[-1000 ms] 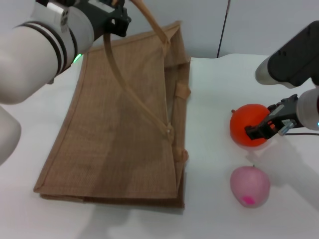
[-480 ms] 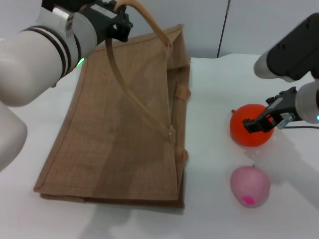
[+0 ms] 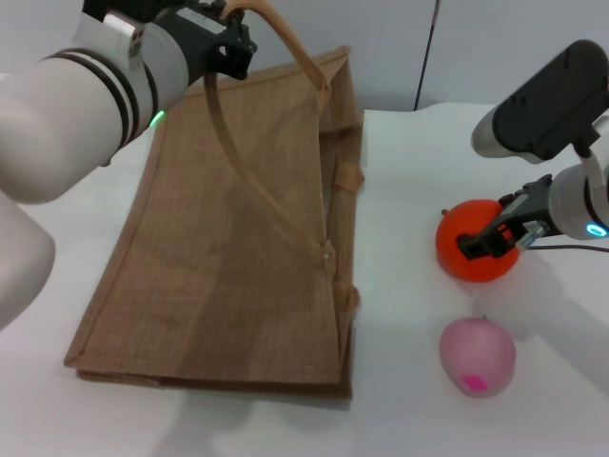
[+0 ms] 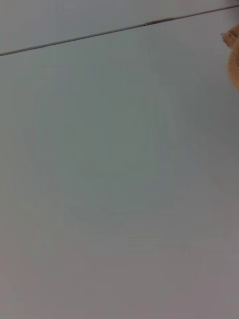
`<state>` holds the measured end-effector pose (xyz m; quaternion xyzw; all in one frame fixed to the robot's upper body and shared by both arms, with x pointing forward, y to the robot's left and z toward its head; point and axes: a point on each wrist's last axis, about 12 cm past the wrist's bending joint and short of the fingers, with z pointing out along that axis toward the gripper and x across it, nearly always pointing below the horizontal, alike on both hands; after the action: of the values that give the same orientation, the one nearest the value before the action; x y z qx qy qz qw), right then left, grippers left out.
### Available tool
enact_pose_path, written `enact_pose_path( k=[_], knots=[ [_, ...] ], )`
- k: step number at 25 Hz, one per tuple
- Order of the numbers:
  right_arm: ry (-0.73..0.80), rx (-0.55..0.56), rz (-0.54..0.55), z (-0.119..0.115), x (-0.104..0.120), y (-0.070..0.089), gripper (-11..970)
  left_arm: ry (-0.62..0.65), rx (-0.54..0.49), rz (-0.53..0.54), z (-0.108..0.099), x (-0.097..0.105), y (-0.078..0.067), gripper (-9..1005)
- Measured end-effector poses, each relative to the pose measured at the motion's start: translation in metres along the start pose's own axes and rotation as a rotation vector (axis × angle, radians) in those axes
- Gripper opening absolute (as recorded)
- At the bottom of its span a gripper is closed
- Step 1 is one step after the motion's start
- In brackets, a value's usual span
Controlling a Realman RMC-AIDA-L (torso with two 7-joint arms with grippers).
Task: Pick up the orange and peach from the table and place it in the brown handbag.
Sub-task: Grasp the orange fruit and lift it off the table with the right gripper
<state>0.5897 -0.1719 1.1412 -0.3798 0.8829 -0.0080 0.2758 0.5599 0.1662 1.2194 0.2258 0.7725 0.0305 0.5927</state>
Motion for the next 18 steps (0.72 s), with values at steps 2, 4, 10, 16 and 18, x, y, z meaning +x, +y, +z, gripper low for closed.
enact_pose_path(
  k=[2, 4, 10, 16, 18],
  knots=[
    [0.007, 0.0, 0.001, 0.0035, 0.0006, -0.0005, 759, 0.0, 0.0, -0.001, 0.0, -0.0001, -0.0002, 122],
    [0.012, 0.0, 0.001, 0.0058, 0.0007, -0.0009, 758, -0.001, 0.0, -0.001, 0.0, -0.0001, -0.0002, 122],
    [0.023, 0.002, -0.003, 0.0108, -0.0006, -0.0022, 755, 0.001, 0.002, -0.001, 0.0006, 0.0, -0.0008, 122],
    [0.031, 0.0, -0.009, 0.0108, -0.0017, -0.0019, 753, 0.002, 0.003, -0.003, 0.0013, 0.0001, -0.002, 122],
    [0.033, 0.0, -0.003, 0.0105, -0.0018, -0.0026, 752, 0.002, 0.004, -0.004, 0.0014, 0.0, -0.0021, 122]
  ],
)
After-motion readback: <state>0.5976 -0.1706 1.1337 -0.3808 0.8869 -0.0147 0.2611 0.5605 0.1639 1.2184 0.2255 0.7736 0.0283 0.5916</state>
